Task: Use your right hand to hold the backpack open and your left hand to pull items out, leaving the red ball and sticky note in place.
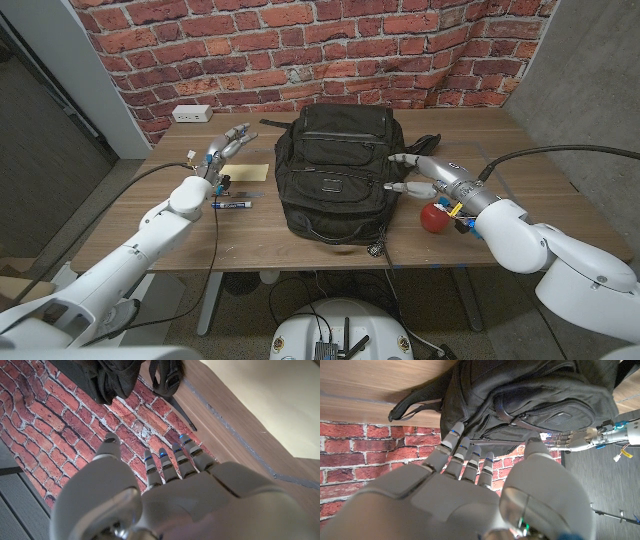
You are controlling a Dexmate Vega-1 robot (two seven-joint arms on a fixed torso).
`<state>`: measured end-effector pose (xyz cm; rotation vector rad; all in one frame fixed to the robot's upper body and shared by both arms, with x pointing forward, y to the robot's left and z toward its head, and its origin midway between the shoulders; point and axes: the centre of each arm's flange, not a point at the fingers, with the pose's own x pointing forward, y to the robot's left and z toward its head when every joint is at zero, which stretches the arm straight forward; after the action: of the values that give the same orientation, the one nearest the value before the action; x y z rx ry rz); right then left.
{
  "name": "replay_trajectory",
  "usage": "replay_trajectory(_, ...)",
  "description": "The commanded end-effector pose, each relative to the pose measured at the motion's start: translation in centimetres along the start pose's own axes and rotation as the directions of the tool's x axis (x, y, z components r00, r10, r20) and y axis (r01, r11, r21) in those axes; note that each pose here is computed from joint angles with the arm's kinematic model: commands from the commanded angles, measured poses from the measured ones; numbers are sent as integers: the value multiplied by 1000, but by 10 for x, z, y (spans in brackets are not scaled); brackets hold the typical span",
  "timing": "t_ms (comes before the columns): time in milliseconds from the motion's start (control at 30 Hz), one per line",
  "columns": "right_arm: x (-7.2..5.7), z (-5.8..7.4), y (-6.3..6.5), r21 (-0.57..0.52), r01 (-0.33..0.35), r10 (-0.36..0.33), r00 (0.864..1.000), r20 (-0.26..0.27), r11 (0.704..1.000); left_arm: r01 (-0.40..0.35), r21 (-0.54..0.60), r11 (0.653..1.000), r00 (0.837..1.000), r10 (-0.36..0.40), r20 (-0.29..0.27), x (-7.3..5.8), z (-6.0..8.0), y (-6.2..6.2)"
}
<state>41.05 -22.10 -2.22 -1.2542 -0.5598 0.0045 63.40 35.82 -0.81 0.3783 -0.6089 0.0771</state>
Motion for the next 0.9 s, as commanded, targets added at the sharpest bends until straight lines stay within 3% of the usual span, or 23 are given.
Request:
replay_trajectory(33,6,-11,-4,13,76,-76,997,-22,997,-32,-114,993,999,35,29,1,-5,-6)
replay_trajectory(533,25,-26,-2,67,166,-165,986,-21,984,-67,-163,984,997,74,38,-4,-9,-12)
replay_trajectory(900,43,-37,-10,94,205,-203,979,-29,974,-88,-212,973,995,93,18,-9,-17,-22)
